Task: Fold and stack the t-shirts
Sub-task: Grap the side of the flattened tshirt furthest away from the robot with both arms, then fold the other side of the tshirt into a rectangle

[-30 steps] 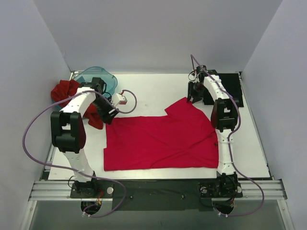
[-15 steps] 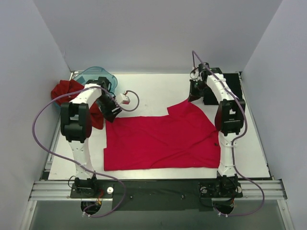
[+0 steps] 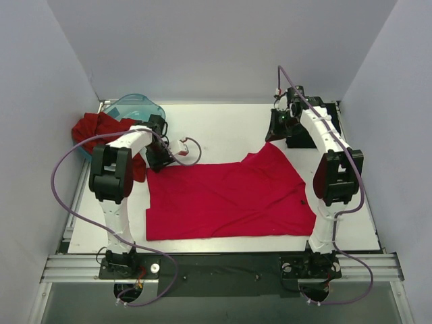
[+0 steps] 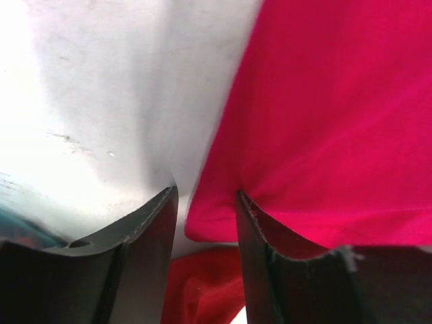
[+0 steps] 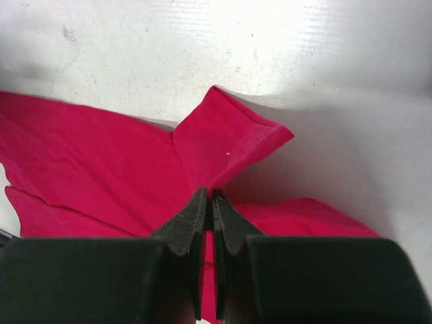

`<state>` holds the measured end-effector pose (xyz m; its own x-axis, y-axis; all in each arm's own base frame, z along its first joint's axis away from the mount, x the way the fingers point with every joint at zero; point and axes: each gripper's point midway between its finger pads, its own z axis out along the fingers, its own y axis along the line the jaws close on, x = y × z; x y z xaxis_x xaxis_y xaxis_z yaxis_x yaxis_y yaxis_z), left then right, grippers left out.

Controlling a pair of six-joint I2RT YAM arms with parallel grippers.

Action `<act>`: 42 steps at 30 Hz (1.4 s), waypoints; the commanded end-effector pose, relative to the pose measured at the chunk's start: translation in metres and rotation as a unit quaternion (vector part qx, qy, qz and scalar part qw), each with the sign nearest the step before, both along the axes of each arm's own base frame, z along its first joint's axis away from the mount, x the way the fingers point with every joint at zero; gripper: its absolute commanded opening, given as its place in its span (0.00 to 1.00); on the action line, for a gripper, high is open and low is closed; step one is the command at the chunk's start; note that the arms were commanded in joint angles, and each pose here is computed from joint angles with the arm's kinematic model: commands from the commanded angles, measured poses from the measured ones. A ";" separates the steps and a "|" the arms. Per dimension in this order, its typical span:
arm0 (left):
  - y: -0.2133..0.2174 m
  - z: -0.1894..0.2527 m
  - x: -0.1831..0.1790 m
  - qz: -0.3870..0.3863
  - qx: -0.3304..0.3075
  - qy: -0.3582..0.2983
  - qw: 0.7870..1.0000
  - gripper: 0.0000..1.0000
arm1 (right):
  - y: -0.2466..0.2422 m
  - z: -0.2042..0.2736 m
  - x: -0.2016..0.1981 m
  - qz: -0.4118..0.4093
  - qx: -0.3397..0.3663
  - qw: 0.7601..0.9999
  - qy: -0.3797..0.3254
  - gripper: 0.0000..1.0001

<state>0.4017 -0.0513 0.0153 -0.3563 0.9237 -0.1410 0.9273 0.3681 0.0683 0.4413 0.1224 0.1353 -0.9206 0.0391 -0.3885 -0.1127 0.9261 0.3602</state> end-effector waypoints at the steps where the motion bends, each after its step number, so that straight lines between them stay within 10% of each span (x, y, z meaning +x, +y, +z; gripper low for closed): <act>1: 0.006 -0.023 -0.023 -0.023 0.030 0.025 0.999 0.44 | 0.004 0.025 -0.008 0.000 0.022 0.999 -0.025 0.00; 6: -0.009 -0.008 -0.035 0.002 -0.005 0.045 0.999 0.00 | -0.004 0.024 -0.025 -0.011 0.021 1.000 -0.015 0.00; 14: -0.013 0.078 -0.025 0.050 -0.049 -0.078 0.994 0.00 | -0.028 0.025 -0.078 -0.049 0.015 0.999 0.000 0.00; 19: -0.008 0.103 -0.079 0.026 -0.055 -0.079 0.995 0.00 | -0.037 -0.005 -0.136 -0.083 0.016 0.994 0.067 0.00; 27: 0.005 0.053 -0.182 -0.001 -0.020 -0.012 1.000 0.00 | -0.061 -0.066 -0.234 -0.167 -0.012 0.969 0.181 0.00; 42: 0.006 0.042 -0.167 -0.035 0.015 -0.051 0.998 0.00 | -0.086 -0.088 -0.271 -0.224 -0.055 0.947 0.225 0.00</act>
<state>0.2221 -0.0398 0.0492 -0.3110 0.9419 -0.1270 0.9372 0.3261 0.1239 0.1890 0.0422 0.0464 -0.9064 0.4222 -0.0146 0.4086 0.8849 0.2236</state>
